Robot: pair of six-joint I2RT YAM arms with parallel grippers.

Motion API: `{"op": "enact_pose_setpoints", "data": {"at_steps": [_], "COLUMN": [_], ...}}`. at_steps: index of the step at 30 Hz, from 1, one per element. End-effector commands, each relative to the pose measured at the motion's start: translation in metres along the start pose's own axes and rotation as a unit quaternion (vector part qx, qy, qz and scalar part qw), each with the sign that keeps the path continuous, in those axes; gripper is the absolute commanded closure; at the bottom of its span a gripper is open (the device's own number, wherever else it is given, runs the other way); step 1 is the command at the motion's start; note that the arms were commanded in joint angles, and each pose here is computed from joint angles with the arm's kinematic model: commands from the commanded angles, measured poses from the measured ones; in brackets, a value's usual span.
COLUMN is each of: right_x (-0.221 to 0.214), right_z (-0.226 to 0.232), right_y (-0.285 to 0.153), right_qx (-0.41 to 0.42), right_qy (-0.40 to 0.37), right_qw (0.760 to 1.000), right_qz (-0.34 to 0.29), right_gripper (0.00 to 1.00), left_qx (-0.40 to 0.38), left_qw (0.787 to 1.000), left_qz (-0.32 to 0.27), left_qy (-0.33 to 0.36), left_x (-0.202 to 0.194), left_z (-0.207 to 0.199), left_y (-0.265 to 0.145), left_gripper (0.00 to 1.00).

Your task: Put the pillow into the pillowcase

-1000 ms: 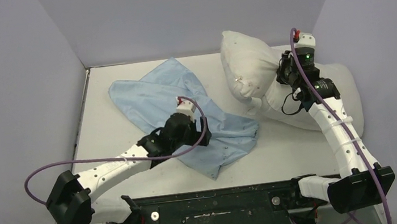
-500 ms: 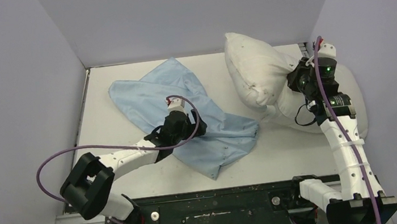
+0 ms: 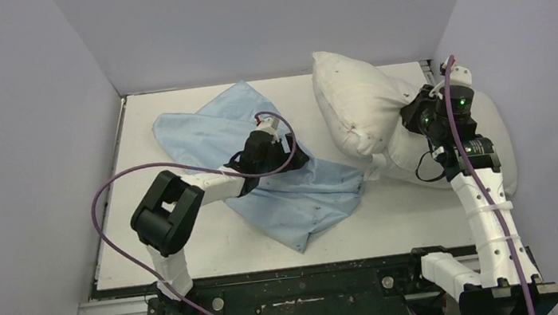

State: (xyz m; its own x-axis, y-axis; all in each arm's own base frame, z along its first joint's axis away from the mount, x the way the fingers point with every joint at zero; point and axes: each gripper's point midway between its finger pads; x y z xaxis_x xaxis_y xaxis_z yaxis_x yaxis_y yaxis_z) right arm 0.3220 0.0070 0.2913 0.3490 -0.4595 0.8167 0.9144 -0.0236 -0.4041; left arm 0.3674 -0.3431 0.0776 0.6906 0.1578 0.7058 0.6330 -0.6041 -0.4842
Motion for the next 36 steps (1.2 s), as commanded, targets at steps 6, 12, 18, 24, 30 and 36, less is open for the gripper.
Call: {"op": "enact_pose_setpoints", "data": {"at_steps": [6,12,18,24,30,36], "right_x": [0.026,0.012,-0.037,-0.087,-0.083,-0.036], "right_z": [0.002,0.005,0.011,0.004,-0.002,-0.012], "right_y": [-0.005,-0.016,-0.019,-0.029,-0.033,-0.041], "right_qx": [-0.006,-0.013,0.031,0.016,-0.008,-0.065], "right_qy": [0.009,-0.021,-0.046,-0.07,-0.061,-0.035], "right_qw": [0.999,1.0,0.996,0.989,0.991,0.997], "right_qz": [-0.038,-0.014,0.064,0.133,0.12,0.026], "right_gripper": [1.0,1.0,1.0,1.0,1.0,1.0], "left_qx": [-0.053,-0.017,0.036,0.087,0.101,0.107], "left_qw": [0.995,0.988,0.989,0.986,0.985,0.99], "left_qz": [-0.048,-0.125,-0.128,-0.131,-0.138,-0.096], "left_qy": [-0.067,-0.086,-0.058,-0.061,-0.032,-0.001], "left_x": [0.05,0.14,0.186,0.218,0.237,0.189], "left_z": [0.02,0.083,0.136,0.168,0.149,0.101], "left_y": [0.028,0.018,0.021,0.031,0.001,-0.031], "left_gripper": [1.0,1.0,1.0,0.81,0.38,0.4]}}
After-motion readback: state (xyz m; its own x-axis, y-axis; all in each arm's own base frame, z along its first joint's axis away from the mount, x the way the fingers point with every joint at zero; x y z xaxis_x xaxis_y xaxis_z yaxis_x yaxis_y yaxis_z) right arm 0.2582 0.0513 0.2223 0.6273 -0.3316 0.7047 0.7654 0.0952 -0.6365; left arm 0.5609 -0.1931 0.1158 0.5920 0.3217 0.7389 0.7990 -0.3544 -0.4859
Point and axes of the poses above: each gripper's point midway between its finger pads, its own y axis out along the fingers, its own z axis along the line the jaws close on, x = y × z, and after that the axes turned 5 degrees about y, right-handed
